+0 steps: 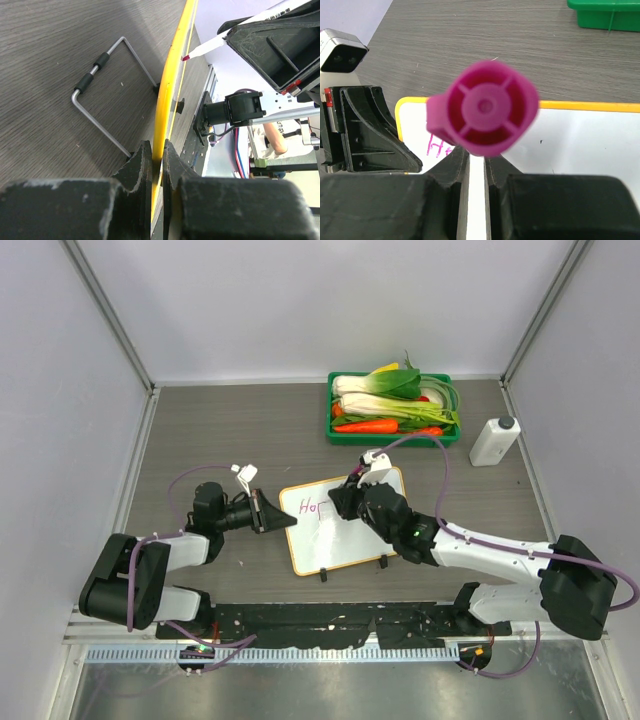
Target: Write a sentence on the whiteboard
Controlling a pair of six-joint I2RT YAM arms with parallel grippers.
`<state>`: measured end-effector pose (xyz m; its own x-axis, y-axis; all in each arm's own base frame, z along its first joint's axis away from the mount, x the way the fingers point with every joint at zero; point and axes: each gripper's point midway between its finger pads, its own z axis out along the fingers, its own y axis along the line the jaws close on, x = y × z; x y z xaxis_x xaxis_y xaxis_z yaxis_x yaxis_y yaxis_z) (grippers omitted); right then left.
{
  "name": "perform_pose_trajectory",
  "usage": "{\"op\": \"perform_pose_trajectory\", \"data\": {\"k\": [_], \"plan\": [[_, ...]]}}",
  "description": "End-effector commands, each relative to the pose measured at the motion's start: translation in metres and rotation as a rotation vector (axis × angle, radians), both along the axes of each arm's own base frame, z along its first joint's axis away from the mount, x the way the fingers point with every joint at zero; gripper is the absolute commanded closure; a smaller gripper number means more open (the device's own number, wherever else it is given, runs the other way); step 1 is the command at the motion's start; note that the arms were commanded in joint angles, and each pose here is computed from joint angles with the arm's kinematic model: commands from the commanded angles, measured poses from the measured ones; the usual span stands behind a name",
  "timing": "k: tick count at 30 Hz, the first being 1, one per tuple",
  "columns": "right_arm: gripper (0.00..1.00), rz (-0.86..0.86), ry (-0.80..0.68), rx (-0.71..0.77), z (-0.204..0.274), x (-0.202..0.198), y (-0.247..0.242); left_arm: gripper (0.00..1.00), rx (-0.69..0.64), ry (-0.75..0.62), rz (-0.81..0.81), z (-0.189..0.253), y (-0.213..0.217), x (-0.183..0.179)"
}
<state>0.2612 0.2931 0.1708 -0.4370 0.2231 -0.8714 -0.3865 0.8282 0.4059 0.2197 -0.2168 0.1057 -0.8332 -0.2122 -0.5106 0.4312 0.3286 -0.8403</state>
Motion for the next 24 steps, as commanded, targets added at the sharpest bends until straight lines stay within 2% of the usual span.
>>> {"op": "perform_pose_trajectory", "data": {"k": [1,16,24], "plan": [[0.99,0.017,-0.001,-0.021,0.0,-0.001,-0.001,1.0,0.049,0.019,0.059,-0.012,0.004,0.011],[0.98,0.096,0.034,0.005,-0.008,-0.005,0.02,1.0,0.049,0.019,0.06,-0.012,0.004,0.011],[0.99,0.067,-0.039,0.136,0.03,-0.008,0.008,1.0,0.05,0.017,0.061,-0.012,0.004,0.011]]}}
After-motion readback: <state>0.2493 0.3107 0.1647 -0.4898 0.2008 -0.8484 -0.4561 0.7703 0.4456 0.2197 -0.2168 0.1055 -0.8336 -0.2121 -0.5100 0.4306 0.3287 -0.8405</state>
